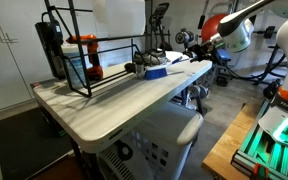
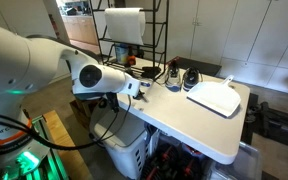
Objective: Move the brush to the left
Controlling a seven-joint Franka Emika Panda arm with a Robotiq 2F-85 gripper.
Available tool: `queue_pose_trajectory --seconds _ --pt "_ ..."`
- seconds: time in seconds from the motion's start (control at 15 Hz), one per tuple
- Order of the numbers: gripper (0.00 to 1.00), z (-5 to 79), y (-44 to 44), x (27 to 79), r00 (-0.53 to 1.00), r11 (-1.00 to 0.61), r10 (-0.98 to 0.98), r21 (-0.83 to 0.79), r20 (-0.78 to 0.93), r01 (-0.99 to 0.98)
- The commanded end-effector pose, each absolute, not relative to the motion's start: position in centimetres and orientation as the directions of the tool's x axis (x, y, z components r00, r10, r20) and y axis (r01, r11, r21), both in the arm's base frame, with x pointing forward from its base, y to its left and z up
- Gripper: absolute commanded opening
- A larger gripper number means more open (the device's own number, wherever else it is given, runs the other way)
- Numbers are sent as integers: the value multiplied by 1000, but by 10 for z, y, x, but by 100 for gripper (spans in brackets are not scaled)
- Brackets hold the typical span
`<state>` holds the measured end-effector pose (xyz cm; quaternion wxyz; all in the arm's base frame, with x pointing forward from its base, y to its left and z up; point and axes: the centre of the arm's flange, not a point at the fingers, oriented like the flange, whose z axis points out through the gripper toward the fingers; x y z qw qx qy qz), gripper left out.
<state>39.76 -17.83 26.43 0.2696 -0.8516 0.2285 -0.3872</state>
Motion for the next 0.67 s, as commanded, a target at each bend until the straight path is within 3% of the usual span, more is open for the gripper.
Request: queue_pose_trajectory --seconds 0.0,0.6 --pt "100 306 -157 382 615 -836 -526 -489 588 -248" --pt "100 361 -88 384 646 -945 -317 -176 695 -275"
